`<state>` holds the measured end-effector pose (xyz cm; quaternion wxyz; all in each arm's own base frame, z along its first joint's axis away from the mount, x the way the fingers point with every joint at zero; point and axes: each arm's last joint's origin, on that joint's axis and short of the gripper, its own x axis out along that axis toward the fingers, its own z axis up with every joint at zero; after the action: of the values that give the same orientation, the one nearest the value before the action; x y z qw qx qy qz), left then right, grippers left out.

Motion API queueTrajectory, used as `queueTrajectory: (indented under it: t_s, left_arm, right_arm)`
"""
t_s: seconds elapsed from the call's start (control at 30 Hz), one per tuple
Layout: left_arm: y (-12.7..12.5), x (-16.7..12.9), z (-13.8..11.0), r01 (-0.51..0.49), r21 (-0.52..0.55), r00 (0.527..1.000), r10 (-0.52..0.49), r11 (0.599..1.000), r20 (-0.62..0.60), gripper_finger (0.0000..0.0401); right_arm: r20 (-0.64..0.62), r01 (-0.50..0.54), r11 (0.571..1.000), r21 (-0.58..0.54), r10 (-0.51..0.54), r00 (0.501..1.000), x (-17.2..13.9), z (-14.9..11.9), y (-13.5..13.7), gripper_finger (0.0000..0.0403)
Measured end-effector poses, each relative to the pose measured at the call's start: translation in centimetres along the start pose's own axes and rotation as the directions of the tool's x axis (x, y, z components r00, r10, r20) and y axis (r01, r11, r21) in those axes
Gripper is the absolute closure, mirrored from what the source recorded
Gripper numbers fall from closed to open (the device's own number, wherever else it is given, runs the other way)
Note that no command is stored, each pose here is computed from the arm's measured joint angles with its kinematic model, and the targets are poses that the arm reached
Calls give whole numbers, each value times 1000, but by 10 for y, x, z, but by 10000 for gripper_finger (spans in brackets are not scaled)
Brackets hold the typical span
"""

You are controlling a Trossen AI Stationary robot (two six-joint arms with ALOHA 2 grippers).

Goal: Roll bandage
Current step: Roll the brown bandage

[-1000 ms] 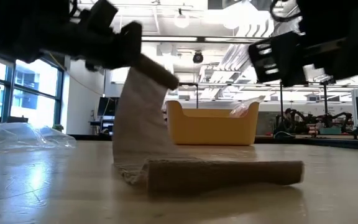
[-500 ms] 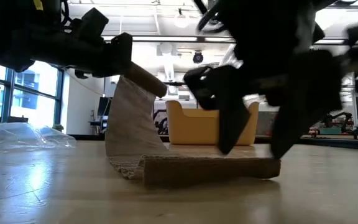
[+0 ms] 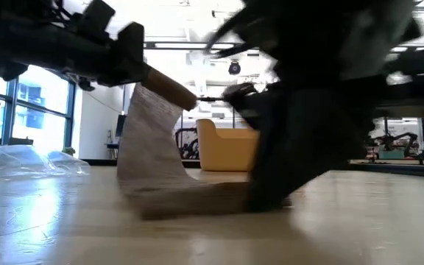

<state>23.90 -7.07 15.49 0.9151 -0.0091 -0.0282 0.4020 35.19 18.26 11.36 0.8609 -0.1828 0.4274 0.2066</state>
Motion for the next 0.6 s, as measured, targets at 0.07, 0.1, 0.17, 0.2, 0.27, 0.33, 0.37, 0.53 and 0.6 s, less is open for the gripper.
queueTrajectory:
  t_s: [0.07,0.1,0.17,0.2,0.27,0.33,0.37,0.53,0.6]
  left_arm:
    - [-3,-8,1,0,-5,1000,0,1000,0,400]
    - [-4,-11,2,0,-3,1000,0,1000,-1,400]
    - [-5,-16,3,0,-6,1000,0,1000,-1,400]
    - [-6,-18,2,2,-13,1000,-2,1000,-3,400]
    - [-7,-21,0,18,-38,1000,-18,999,-11,400]
    - [-8,-22,-4,30,-64,999,-32,998,-26,400]
    - [-8,-23,-6,36,-73,999,-38,997,-34,400]
    - [-16,-32,-14,75,-80,994,-81,994,-72,400]
    - [-23,-37,-12,117,-88,989,-124,989,-79,400]
  right_arm:
    - [-63,30,999,-11,-31,998,-17,0,19,399]
    - [-88,56,998,-18,-57,994,-26,0,29,400]
    - [-106,111,994,-16,-112,988,-51,3,49,400]
    - [-113,128,992,-12,-128,985,-65,3,57,400]
    - [-97,172,985,8,-171,981,-92,5,74,401]
    - [-52,212,977,27,-211,976,-121,6,89,401]
    - [-3,225,973,42,-225,974,-137,9,96,402]
    - [279,343,931,123,-364,889,-223,21,113,402]
    - [358,413,896,162,-444,822,-254,25,110,402]
